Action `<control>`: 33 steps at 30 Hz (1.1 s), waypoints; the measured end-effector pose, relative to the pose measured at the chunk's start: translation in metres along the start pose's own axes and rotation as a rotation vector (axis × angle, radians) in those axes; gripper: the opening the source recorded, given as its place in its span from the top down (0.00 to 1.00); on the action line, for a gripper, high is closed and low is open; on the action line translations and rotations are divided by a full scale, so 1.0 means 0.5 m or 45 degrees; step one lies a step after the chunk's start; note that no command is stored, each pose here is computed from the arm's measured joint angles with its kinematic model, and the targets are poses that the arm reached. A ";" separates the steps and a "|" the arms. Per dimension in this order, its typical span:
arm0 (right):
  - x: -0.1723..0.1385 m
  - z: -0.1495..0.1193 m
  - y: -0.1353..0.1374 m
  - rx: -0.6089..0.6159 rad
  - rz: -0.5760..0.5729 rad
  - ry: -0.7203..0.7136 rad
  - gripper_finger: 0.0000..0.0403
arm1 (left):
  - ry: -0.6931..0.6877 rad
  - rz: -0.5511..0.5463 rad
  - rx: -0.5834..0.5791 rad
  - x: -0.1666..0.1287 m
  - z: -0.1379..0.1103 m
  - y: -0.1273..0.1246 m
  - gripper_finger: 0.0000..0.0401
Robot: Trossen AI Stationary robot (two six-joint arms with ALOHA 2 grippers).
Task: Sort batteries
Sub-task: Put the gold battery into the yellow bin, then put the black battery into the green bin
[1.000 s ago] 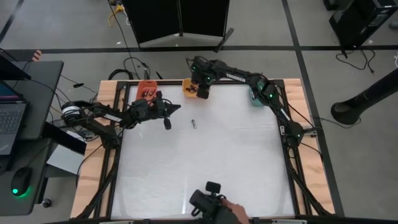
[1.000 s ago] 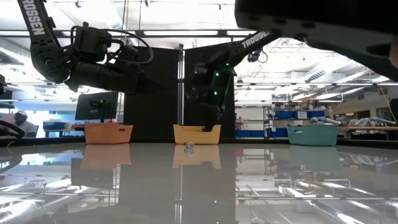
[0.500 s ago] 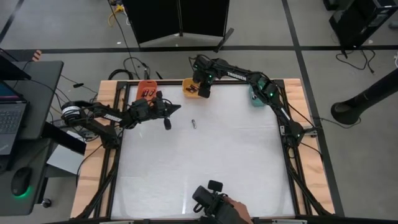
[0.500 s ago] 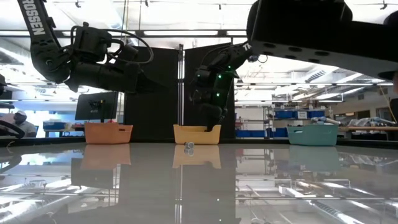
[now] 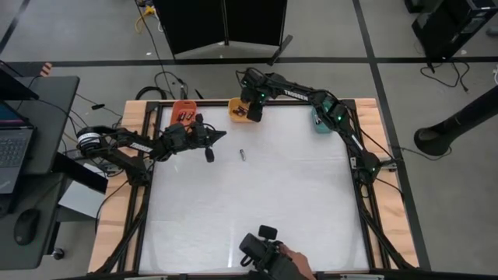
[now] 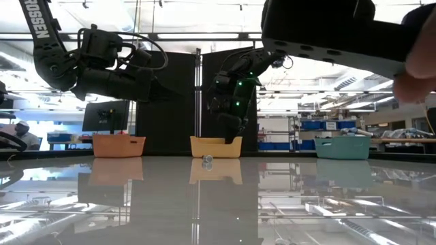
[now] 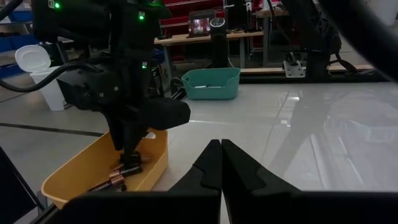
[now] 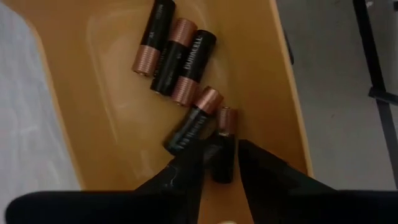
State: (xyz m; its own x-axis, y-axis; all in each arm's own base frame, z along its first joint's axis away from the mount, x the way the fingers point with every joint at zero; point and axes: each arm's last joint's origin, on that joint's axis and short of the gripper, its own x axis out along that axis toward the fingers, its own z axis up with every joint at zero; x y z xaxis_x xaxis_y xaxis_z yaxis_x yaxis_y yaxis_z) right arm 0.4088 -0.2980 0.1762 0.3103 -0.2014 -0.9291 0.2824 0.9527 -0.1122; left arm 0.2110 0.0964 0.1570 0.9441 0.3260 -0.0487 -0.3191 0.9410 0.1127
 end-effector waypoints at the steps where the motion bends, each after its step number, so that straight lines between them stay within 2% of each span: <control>1: 0.000 0.000 0.000 0.000 -0.006 0.000 0.72 | 0.000 0.000 0.000 0.000 0.000 0.000 0.99; 7: -0.014 0.002 0.005 -0.018 -0.025 0.012 0.68 | -0.001 -0.011 -0.001 0.000 0.000 0.000 0.99; 10: -0.052 0.012 0.007 -0.034 -0.046 -0.048 0.76 | -0.008 -0.056 0.005 0.001 0.001 -0.002 0.99; 14: -0.094 0.023 0.008 -0.034 -0.052 -0.125 0.95 | 0.003 -0.066 0.004 0.000 -0.001 -0.002 0.99; 18: -0.127 0.032 0.019 -0.040 0.013 -0.203 0.97 | 0.005 -0.065 0.009 0.000 -0.001 -0.002 0.99; 21: -0.126 0.034 0.034 -0.060 0.025 -0.254 0.98 | 0.004 -0.065 0.010 0.000 -0.001 -0.002 0.99; 27: -0.127 0.011 0.086 -0.080 0.028 -0.351 0.99 | 0.003 -0.065 0.012 0.000 -0.001 -0.002 0.99; 33: -0.147 -0.068 0.156 -0.040 0.031 -0.520 0.99 | 0.055 -0.124 0.003 0.017 0.005 -0.001 0.99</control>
State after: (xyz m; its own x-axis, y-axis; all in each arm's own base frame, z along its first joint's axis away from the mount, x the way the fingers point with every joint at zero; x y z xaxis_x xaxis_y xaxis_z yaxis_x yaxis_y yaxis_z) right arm 0.3770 -0.2008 0.2237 0.6535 -0.2463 -0.7158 0.2446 0.9636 -0.1083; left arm 0.2194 0.0984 0.1588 0.9662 0.2366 -0.1025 -0.2257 0.9682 0.1077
